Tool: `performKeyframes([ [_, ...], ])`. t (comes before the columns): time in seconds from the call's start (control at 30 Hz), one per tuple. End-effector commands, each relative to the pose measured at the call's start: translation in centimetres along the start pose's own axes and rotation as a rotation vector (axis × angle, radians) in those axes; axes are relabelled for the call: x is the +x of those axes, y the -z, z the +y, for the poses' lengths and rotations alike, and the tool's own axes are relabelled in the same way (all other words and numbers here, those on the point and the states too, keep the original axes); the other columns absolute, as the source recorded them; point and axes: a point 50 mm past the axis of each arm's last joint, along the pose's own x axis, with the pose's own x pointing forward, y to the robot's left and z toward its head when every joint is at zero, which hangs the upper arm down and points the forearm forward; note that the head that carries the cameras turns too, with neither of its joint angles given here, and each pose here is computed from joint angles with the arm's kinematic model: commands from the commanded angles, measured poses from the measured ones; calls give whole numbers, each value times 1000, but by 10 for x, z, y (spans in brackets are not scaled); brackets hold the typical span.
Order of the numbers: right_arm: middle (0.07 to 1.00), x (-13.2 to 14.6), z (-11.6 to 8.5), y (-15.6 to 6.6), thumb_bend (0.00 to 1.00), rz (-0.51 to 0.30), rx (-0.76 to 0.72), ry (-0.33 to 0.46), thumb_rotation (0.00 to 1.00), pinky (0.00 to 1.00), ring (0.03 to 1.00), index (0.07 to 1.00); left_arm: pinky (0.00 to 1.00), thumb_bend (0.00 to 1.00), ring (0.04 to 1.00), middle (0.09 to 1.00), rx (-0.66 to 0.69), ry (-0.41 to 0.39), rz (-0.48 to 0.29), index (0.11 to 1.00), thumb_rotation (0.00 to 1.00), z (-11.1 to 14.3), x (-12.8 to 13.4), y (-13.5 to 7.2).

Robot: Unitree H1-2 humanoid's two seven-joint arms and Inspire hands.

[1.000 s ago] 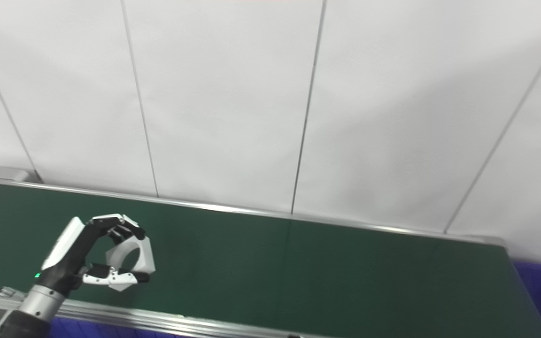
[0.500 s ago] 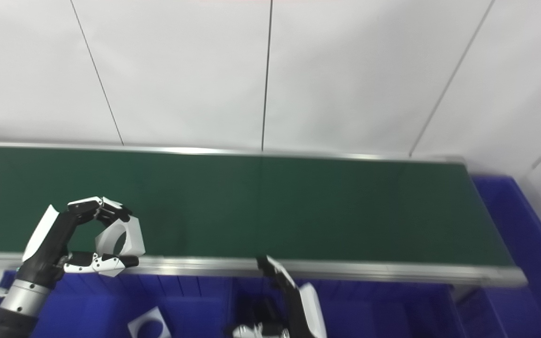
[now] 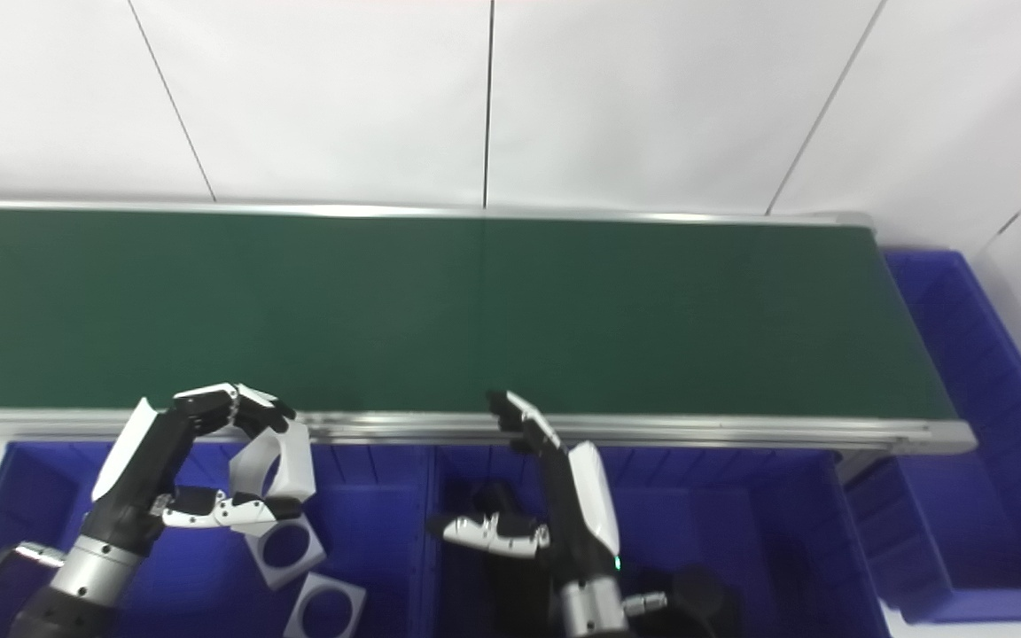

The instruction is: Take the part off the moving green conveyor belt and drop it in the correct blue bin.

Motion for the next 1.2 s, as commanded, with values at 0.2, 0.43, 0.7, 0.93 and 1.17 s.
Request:
performKeyframes([
  [0.2, 798, 1, -11, -14, 665, -57, 44, 70, 0, 702, 781, 806, 394, 497, 409, 506, 89, 65, -5, 510, 0, -13, 5, -6],
  [0.43, 767, 2, -14, -14, 654, -73, 45, 142, 0, 644, 735, 782, 279, 499, 447, 486, 207, 154, 119, 502, 0, -18, 8, -10],
  [0.7, 763, 2, -12, -15, 659, -63, 35, 148, 13, 637, 722, 781, 596, 508, 641, 642, 473, 342, 273, 499, 23, -24, 15, -8],
  [0.93, 776, 0, -11, -17, 671, -39, 48, 106, 45, 654, 744, 788, 770, 737, 864, 890, 491, 346, 270, 863, 165, -24, 16, -11],
  [1.17, 780, -2, -11, -18, 689, -34, 56, 77, 0, 661, 749, 785, 800, 873, 893, 955, 337, 286, 231, 936, 271, -20, 13, -8],
])
